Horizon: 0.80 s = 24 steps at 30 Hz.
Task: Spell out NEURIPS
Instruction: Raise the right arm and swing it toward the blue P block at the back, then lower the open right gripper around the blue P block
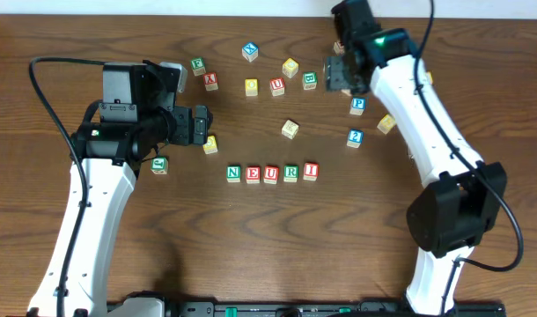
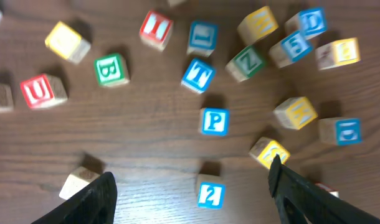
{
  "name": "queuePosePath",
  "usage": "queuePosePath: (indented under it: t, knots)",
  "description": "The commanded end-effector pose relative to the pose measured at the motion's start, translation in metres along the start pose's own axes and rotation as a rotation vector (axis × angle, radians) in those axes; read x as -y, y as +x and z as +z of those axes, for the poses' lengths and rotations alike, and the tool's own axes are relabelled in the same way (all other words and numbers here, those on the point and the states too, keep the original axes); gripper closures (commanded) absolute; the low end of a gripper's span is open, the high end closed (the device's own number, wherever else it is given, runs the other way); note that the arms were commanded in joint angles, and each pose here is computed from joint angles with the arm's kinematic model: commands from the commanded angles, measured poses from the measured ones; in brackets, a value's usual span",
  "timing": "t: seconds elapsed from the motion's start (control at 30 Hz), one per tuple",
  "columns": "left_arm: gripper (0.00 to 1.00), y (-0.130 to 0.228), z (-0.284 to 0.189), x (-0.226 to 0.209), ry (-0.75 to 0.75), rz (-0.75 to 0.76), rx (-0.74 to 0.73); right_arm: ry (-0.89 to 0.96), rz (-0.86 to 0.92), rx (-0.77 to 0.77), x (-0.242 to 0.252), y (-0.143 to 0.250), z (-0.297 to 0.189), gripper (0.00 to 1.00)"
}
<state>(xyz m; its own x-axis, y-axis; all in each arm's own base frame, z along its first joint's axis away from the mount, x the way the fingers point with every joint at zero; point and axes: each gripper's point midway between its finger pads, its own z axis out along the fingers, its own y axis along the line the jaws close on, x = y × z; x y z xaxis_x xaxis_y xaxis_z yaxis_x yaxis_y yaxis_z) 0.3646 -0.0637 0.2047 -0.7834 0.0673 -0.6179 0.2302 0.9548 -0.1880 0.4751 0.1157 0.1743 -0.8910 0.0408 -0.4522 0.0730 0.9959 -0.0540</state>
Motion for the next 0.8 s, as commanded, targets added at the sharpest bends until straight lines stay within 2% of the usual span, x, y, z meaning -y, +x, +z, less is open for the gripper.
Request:
queuePosePath:
  t: [0.0,0.17,0.37,0.77]
  knots:
    - [0.02,-0.010,-0.008,0.003,0.008,0.012,0.032,-0.037,0.034,0.051,0.019,-0.026,-0.015,0.27]
    - [0.02,-0.010,-0.008,0.003,0.009,0.012,0.032,-0.078,0.059,0.055,0.035,-0.036,-0.024,0.26]
    - [0.02,-0.010,-0.008,0.003,0.008,0.012,0.032,-0.074,0.021,-0.011,0.040,-0.021,-0.023,0.25]
    - [0.02,-0.010,-0.008,0.003,0.009,0.012,0.032,-0.066,0.013,-0.045,0.039,-0.015,-0.012,0.24]
